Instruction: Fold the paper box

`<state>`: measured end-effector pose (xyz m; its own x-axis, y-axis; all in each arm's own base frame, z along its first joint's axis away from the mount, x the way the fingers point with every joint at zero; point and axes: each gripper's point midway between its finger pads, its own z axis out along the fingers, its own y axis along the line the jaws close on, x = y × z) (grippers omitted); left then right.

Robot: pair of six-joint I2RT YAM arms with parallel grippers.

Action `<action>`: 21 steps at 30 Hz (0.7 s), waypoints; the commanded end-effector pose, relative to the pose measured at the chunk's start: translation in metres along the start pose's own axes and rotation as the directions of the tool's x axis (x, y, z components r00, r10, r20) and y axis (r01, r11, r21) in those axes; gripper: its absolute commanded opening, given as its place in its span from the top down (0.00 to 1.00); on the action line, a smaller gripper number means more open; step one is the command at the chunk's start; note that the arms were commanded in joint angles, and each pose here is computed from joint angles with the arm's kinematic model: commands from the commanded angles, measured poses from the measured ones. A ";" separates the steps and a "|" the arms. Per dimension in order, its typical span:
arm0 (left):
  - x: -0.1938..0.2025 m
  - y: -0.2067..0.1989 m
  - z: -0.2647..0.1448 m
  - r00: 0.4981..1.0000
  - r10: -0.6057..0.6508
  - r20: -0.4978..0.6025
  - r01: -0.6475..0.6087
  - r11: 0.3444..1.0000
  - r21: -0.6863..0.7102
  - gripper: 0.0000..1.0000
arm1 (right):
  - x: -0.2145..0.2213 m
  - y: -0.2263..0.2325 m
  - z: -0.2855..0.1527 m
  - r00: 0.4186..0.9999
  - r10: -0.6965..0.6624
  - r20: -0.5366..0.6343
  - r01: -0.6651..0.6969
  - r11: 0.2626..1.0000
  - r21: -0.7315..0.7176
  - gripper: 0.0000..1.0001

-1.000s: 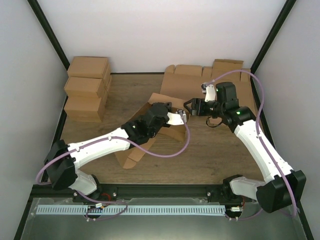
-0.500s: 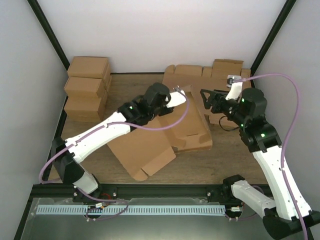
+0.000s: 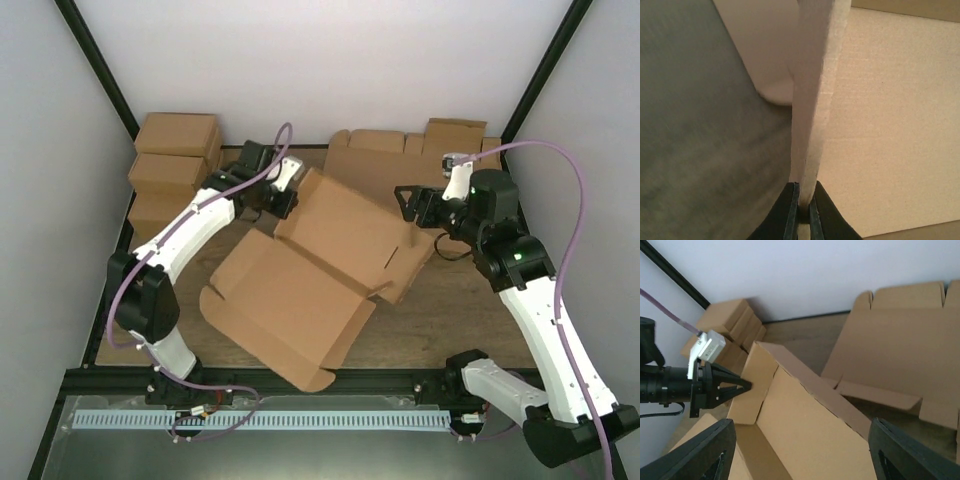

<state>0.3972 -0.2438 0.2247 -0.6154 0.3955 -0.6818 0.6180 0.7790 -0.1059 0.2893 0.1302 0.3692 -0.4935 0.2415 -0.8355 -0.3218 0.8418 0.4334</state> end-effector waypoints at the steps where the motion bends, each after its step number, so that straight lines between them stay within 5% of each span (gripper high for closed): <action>1: 0.051 -0.018 0.019 0.971 -0.199 -0.130 0.221 0.957 0.190 0.96 | 0.026 -0.005 0.001 0.996 0.007 -0.088 -0.007 1.000 -0.001 0.24; 12: 0.108 0.016 0.029 0.940 -0.237 -0.246 0.242 0.970 -0.009 0.96 | 0.107 -0.023 0.007 0.965 0.140 -0.222 -0.149 0.989 -0.022 0.20; 21: 0.153 0.023 0.028 0.901 -0.214 -0.377 0.171 0.974 -0.146 0.96 | 0.176 0.007 0.026 0.878 0.180 -0.442 -0.310 0.919 -0.242 0.34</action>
<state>0.3465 -0.1860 0.1034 -0.8682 0.3346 -0.3663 0.4183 0.8907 -0.1778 0.2332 0.1610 0.2171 -0.8074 0.1909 -0.5583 -0.2736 0.7172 0.6409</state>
